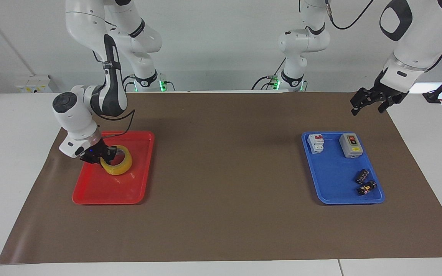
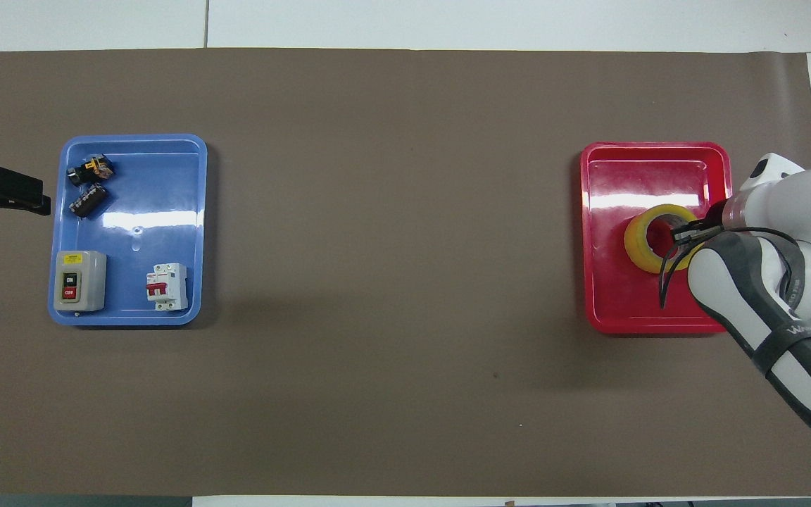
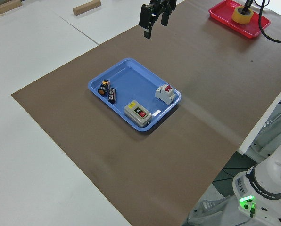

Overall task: Place and move tape with both arms
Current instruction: 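Carry the tape with the right gripper and lower it into the red tray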

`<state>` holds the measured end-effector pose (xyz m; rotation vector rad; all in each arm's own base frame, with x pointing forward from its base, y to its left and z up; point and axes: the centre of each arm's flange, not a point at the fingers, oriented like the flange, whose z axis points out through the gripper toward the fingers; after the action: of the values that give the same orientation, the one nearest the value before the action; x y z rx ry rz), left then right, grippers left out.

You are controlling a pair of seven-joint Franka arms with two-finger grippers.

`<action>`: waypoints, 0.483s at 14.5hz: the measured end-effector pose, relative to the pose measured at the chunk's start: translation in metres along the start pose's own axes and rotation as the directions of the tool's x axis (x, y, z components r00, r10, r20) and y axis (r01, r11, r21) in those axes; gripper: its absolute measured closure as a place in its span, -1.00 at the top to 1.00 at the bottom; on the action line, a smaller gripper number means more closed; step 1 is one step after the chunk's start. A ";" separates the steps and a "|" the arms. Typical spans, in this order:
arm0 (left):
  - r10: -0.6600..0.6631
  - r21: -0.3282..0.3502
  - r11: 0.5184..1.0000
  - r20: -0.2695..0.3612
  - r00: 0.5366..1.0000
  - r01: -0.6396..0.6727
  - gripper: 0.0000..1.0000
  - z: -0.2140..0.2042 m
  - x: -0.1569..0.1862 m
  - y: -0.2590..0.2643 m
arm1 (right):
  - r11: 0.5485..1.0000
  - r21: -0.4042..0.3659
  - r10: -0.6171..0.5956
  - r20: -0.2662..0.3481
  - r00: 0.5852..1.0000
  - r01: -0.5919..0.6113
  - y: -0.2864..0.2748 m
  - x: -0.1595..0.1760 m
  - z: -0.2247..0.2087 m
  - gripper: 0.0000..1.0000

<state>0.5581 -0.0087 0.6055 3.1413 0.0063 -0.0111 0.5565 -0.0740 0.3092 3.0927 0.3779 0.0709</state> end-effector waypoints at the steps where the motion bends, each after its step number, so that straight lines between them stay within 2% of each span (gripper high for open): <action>1: 0.000 0.000 1.000 0.000 1.000 0.000 1.00 0.000 0.000 0.000 | 1.000 0.001 -0.006 0.002 1.000 0.006 0.000 -0.001 0.001 -0.58; 7: 0.000 0.000 1.000 0.000 1.000 0.000 1.00 0.000 0.000 0.000 | 1.000 -0.015 -0.020 -0.039 0.999 0.020 0.000 -0.001 0.003 -0.58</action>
<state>0.5581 -0.0087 0.6054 3.1413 0.0063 -0.0114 0.5563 -0.0744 0.3058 3.0765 0.4079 0.1332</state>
